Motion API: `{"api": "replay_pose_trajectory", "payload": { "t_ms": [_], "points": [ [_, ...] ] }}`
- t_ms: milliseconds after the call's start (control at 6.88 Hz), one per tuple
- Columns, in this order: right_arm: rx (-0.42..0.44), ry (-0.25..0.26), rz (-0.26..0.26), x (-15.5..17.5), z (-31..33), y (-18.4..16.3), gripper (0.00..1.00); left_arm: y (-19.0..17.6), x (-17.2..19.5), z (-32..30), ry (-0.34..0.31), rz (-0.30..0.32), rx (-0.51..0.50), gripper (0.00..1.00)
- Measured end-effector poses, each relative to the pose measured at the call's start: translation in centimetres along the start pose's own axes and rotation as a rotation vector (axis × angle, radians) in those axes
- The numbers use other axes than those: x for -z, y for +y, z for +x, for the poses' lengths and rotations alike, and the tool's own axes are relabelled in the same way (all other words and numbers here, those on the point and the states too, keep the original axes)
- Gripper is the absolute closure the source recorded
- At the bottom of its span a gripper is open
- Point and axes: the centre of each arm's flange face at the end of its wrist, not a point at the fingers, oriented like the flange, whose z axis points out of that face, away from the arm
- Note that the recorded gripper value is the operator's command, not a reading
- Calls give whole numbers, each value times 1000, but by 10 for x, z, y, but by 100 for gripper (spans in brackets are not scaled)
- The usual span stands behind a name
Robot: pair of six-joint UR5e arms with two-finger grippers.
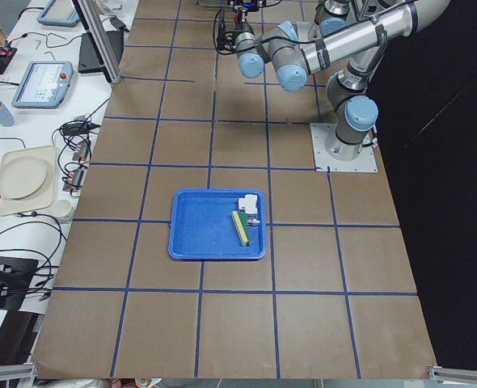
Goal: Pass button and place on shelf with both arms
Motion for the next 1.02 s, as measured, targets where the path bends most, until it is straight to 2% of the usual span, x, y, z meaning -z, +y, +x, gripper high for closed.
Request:
{"api": "replay_pose_trajectory", "payload": {
  "t_ms": [291, 436, 727, 873, 1018],
  "points": [
    [0, 2, 0, -1, 1, 0, 5, 0, 0, 0, -1, -1, -1, 91],
    [-1, 2, 0, -1, 1, 0, 14, 1, 0, 0, -2, -2, -1, 91],
    [0, 2, 0, -1, 1, 1, 20, 1, 0, 0, -2, -2, 0, 91],
    [-1, 2, 0, -1, 1, 0, 44, 1, 0, 0, -2, -2, 0, 91],
    [-1, 2, 0, -1, 1, 0, 56, 1, 0, 0, -2, -2, 0, 91]
  ]
}}
